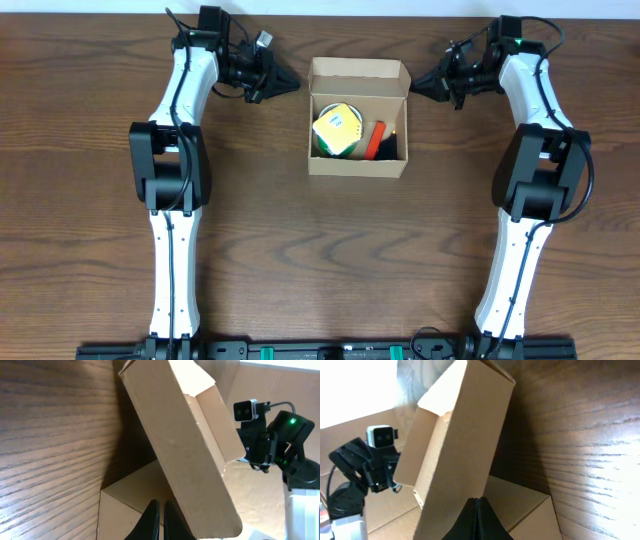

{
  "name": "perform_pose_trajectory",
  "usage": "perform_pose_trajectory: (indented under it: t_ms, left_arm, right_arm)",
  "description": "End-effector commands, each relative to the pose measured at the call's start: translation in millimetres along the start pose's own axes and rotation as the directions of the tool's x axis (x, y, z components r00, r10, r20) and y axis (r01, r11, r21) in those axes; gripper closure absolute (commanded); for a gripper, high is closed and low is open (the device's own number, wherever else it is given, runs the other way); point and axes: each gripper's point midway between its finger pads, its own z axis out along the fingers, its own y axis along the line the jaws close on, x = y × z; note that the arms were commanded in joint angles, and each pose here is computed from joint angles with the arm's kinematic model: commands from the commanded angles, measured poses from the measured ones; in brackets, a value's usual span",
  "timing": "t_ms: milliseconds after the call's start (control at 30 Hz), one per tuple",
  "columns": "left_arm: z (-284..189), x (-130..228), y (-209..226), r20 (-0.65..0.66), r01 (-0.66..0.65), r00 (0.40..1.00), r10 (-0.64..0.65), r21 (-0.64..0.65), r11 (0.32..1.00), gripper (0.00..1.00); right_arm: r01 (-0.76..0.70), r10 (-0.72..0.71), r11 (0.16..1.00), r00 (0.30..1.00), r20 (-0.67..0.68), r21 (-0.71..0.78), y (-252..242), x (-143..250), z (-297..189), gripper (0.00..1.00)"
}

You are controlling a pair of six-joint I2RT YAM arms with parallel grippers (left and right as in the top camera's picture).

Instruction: Pack container

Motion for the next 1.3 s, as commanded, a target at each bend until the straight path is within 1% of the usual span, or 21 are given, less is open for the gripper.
perform_pose_trajectory:
  t_ms: [0,167,233,367,500,633,800,1033,1267]
  left_arm:
    - [-0.2,-0.4,2.7,0.003,0.047,0.999,-0.047,-0.01,0.999,0.94]
    - [-0.9,1.2,17.0,0.018,0.086,0.996,-0.085,-0.085,0.993,0.94]
    - [-1.6,0.2,19.2,0.024,0.087,0.996,-0.085,-0.095,0.992,0.94]
    - [-2.6,-2.6,26.9,0.043,0.099,0.995,-0.094,-0.128,0.987,0.94]
    - [1.4,-4.1,34.4,0.041,0.116,0.993,-0.112,-0.128,0.985,0.95]
    - [7.2,-5.9,41.3,0.033,0.133,0.991,-0.13,-0.113,0.985,0.94]
    - [17.8,-11.6,42.9,0.012,0.159,0.987,-0.159,-0.035,0.987,0.94]
    - [37.9,-16.8,31.7,-0.011,0.155,0.988,-0.155,0.041,0.987,0.94]
    - [62.0,-15.0,17.6,-0.035,0.139,0.99,-0.137,0.074,0.987,0.94]
  right_arm:
    - [-0.075,0.074,0.997,0.997,-0.016,-0.02,-11.4,-3.2,2.5,0.99]
    - [-0.173,0.173,0.985,0.984,-0.044,0.004,-31.0,-1.5,12.9,0.99]
    - [-0.199,0.199,0.98,0.978,-0.053,0.009,-38.1,-1.6,17.8,0.99]
    - [-0.226,0.227,0.974,0.972,-0.062,0.019,-47.9,-2.1,24.7,0.99]
    - [-0.237,0.238,0.971,0.969,-0.06,0.017,-56.6,-6.5,31.8,0.99]
    - [-0.208,0.208,0.978,0.977,-0.052,-0.007,-53.9,-11.9,33.3,0.99]
    - [-0.196,0.195,0.98,0.98,-0.04,-0.015,-52.3,-16.0,33.5,0.99]
    - [-0.182,0.181,0.983,0.983,-0.02,-0.026,-49.5,-22.1,34.2,0.99]
    - [-0.174,0.174,0.985,0.985,-0.008,-0.017,-48.7,-23.9,37.6,0.99]
